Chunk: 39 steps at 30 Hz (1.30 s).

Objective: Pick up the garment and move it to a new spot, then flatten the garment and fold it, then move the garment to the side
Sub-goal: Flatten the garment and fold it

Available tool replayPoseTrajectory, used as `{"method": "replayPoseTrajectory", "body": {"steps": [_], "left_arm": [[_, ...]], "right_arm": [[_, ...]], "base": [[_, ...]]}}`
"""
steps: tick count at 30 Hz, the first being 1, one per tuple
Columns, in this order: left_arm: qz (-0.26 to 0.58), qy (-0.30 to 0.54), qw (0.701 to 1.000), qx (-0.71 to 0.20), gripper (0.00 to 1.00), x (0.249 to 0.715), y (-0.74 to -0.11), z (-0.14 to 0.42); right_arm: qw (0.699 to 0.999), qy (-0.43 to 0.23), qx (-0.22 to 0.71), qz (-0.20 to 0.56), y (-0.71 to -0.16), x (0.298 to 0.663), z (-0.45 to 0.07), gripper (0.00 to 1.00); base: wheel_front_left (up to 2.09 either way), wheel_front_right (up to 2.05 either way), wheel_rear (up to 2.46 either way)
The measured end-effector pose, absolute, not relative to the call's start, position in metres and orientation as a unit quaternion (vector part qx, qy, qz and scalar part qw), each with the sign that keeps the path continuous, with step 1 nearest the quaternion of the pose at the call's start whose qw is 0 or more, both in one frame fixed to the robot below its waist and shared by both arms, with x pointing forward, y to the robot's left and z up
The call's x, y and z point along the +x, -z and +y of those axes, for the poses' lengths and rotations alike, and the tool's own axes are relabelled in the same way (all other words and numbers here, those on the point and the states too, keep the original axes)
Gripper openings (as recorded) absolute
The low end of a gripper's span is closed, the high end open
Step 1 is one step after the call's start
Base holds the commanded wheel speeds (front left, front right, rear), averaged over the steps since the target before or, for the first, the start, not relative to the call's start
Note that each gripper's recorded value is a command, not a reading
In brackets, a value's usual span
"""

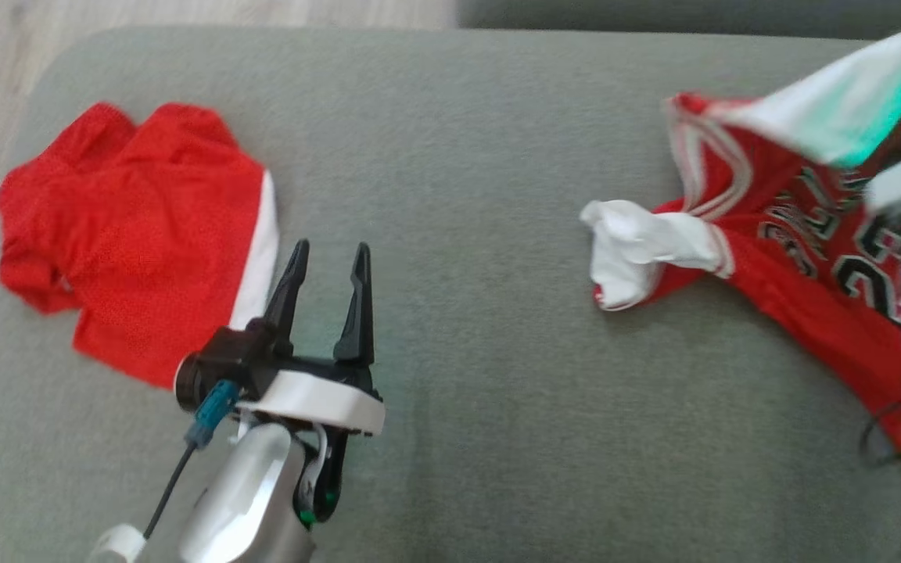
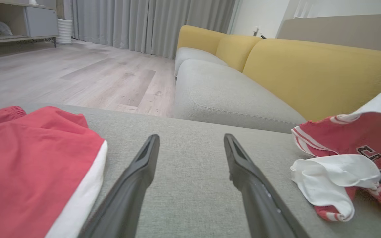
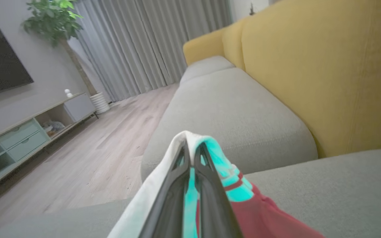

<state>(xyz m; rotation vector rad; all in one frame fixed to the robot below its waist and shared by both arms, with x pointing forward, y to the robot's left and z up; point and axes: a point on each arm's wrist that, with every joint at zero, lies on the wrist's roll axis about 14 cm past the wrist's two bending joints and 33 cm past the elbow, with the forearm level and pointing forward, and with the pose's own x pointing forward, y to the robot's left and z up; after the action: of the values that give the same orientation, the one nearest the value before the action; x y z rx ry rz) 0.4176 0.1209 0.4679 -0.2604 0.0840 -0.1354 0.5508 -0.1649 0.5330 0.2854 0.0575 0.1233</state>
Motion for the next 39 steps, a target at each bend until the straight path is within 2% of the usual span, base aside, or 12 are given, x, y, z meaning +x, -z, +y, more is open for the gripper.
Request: {"method": "replayPoseTrajectory", "body": {"steps": [3, 7, 8, 9, 13, 21, 32, 33, 39], "left_arm": [[0.045, 0.059, 0.989, -0.129, 1.0, 0.419, -0.465, 0.128], [0.052, 0.042, 0.99, -0.128, 1.0, 0.416, -0.46, 0.139], [0.054, 0.036, 0.99, -0.127, 1.0, 0.415, -0.459, 0.143], [0.054, 0.03, 0.99, -0.126, 1.0, 0.415, -0.459, 0.146], [0.056, 0.021, 0.99, -0.124, 1.0, 0.414, -0.458, 0.151], [0.037, 0.032, 0.991, -0.127, 1.0, 0.416, -0.472, 0.143], [0.017, 0.056, 0.989, -0.137, 1.0, 0.407, -0.487, 0.124], [0.017, 0.056, 0.989, -0.137, 1.0, 0.407, -0.487, 0.124], [0.01, 0.068, 0.988, -0.136, 1.0, 0.401, -0.493, 0.116]], "right_arm": [[0.99, -0.038, 0.129, 0.048, -0.531, 0.581, -0.182, 0.0], [0.991, -0.025, 0.127, 0.036, -0.55, 0.618, -0.186, 0.0], [0.992, -0.027, 0.119, 0.028, -0.556, 0.626, -0.183, 0.65], [0.994, -0.028, 0.108, 0.021, -0.56, 0.633, -0.18, 1.0], [0.996, -0.018, 0.085, 0.012, -0.567, 0.647, -0.182, 1.0], [0.997, -0.04, 0.061, -0.005, -0.562, 0.625, -0.166, 1.0], [0.991, -0.126, 0.036, 0.013, -0.508, 0.522, -0.121, 1.0], [0.991, -0.126, 0.036, 0.013, -0.508, 0.522, -0.121, 1.0], [0.986, -0.151, 0.053, 0.052, -0.467, 0.456, -0.103, 1.0]], "base": [[0.0, 0.0, 0.0], [0.0, 0.0, 0.0], [0.0, 0.0, 0.0], [0.0, 0.0, 0.0], [0.0, 0.0, 0.0], [0.0, 0.0, 0.0], [0.0, 0.0, 0.0], [0.0, 0.0, 0.0], [0.0, 0.0, 0.0]]}}
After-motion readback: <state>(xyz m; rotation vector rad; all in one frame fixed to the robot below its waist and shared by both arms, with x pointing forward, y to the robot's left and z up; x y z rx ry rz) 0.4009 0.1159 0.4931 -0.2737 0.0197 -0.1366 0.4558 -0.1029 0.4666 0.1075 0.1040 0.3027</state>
